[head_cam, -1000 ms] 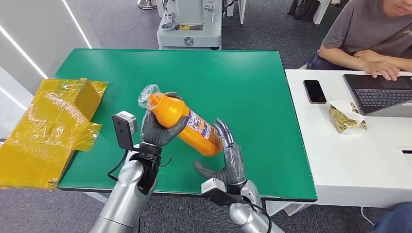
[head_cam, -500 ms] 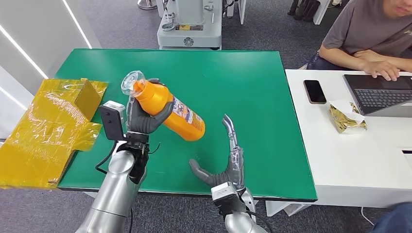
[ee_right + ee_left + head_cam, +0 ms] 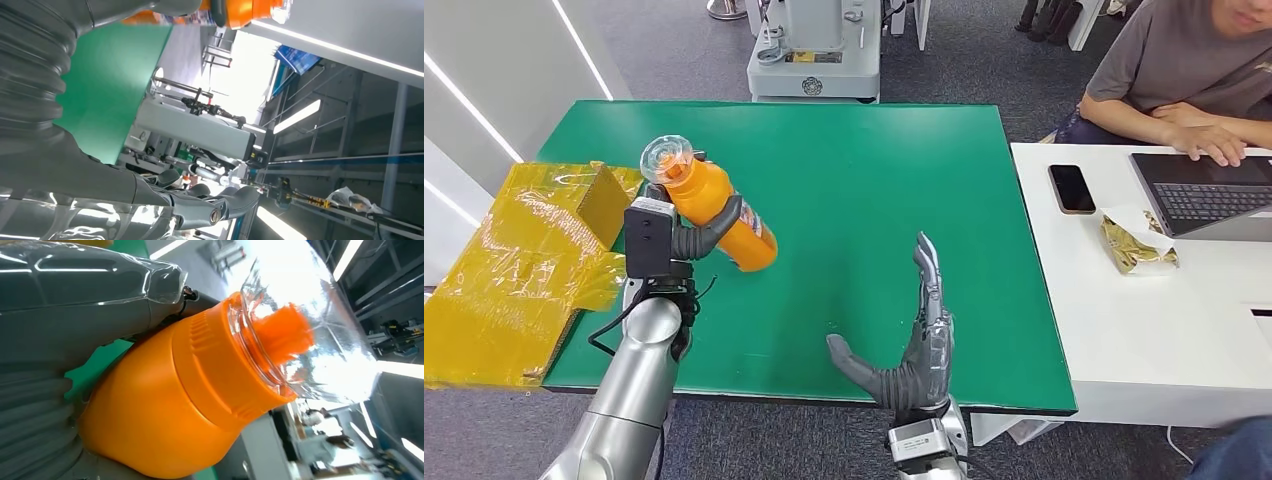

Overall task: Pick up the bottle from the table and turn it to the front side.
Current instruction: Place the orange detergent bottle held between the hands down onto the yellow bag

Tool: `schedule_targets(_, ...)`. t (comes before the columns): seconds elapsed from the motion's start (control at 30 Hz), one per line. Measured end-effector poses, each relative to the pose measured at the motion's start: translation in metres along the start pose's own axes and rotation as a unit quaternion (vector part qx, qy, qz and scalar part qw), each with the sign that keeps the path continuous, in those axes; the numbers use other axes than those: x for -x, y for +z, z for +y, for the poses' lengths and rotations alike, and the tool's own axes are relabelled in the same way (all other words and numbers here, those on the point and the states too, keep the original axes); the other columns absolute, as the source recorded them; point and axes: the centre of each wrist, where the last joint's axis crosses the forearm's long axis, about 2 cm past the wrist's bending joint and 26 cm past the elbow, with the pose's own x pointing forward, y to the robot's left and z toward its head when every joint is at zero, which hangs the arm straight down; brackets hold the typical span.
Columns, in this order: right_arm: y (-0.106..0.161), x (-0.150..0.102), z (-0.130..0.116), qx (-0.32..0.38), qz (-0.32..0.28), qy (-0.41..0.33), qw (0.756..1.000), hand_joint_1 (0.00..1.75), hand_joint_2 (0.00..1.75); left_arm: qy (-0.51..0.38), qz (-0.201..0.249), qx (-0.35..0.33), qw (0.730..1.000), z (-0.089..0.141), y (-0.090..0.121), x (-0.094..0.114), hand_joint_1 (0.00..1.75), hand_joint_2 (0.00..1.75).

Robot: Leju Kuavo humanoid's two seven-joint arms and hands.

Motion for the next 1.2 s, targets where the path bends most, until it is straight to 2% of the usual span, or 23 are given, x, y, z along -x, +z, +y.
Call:
schedule_targets(0.1, 0.005, 0.0, -0.002, 0.007, 0.011, -0.003, 1.0, 0.0, 1.75, -0.113, 0.013, -0.019, 0.993, 0.02, -0.004, 0.009, 1.75, 1.75)
schedule_targets(0.23, 0.01, 0.0, -0.004, 0.016, 0.029, -0.013, 0.999, 0.0, 1.75, -0.258, 0.025, -0.033, 0.965, 0.05, -0.014, 0.019, 1.75, 1.75)
schedule_targets(0.5, 0.013, 0.0, -0.005, 0.017, 0.034, -0.014, 0.999, 0.0, 1.75, -0.435, 0.055, 0.097, 0.894, 0.098, -0.035, 0.029, 1.75, 1.75)
schedule_targets(0.63, 0.014, -0.003, -0.006, 0.022, 0.034, -0.016, 0.999, 0.0, 1.75, -0.479, 0.062, 0.191, 0.854, 0.121, -0.046, 0.031, 1.75, 1.75)
schedule_targets(0.83, 0.014, -0.008, -0.013, 0.035, 0.031, -0.019, 0.999, 0.0, 1.75, -0.489, 0.048, 0.329, 0.807, 0.152, -0.066, 0.026, 1.75, 1.75)
schedule_targets(1.0, 0.015, -0.013, -0.017, 0.041, 0.026, -0.015, 0.999, 0.0, 1.75, -0.486, 0.062, 0.376, 0.786, 0.169, -0.076, 0.022, 1.75, 1.75)
schedule_targets(1.2, 0.014, -0.018, -0.02, 0.045, 0.022, -0.009, 0.999, 0.0, 1.75, -0.487, 0.096, 0.402, 0.769, 0.177, -0.082, 0.023, 1.75, 1.75)
